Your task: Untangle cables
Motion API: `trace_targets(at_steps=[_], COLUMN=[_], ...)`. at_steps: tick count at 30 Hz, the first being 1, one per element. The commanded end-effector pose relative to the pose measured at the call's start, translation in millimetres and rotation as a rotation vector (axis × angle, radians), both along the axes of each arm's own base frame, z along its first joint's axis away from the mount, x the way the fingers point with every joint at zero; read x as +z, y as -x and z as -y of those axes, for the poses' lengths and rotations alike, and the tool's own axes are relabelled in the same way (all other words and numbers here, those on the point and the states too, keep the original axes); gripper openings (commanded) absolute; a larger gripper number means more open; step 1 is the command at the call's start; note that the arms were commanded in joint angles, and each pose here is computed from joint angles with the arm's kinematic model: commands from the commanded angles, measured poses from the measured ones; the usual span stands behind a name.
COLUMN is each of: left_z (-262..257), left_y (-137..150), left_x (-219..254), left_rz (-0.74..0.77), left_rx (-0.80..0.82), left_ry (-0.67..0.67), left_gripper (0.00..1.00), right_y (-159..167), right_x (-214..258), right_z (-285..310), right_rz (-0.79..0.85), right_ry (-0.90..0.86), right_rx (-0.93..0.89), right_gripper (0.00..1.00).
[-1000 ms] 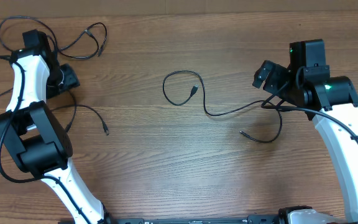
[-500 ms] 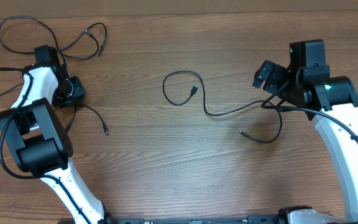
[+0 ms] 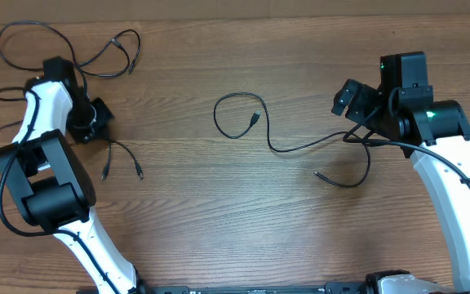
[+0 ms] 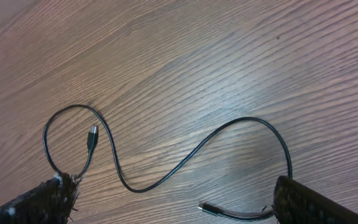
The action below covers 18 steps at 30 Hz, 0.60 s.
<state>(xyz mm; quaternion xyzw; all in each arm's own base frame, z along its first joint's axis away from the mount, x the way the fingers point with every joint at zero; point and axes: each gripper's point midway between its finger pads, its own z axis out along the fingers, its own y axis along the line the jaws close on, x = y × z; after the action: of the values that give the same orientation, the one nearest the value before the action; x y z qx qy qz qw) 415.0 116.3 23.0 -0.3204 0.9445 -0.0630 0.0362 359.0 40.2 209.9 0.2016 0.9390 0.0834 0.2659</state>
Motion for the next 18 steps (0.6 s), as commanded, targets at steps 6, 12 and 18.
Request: trace_targets(at_steps=[6,12,18], left_z=[19,20,24], left_y=[-10,8,15], left_x=[30,28,29], left_rz=[0.026,-0.046,-0.073], left_rx=[0.105,0.114,0.106], left_ry=[0.184,0.184,0.201], left_gripper=[0.04,0.1,0.5], right_y=[-1,-1,-1], right_x=[1,1,1], right_z=[2,2,2], right_rz=[0.006,0.006,0.006], right_ry=[0.009,0.009,0.009], right_rx=[-0.005,-0.005,-0.005], right_gripper=[1.0,1.0,1.0])
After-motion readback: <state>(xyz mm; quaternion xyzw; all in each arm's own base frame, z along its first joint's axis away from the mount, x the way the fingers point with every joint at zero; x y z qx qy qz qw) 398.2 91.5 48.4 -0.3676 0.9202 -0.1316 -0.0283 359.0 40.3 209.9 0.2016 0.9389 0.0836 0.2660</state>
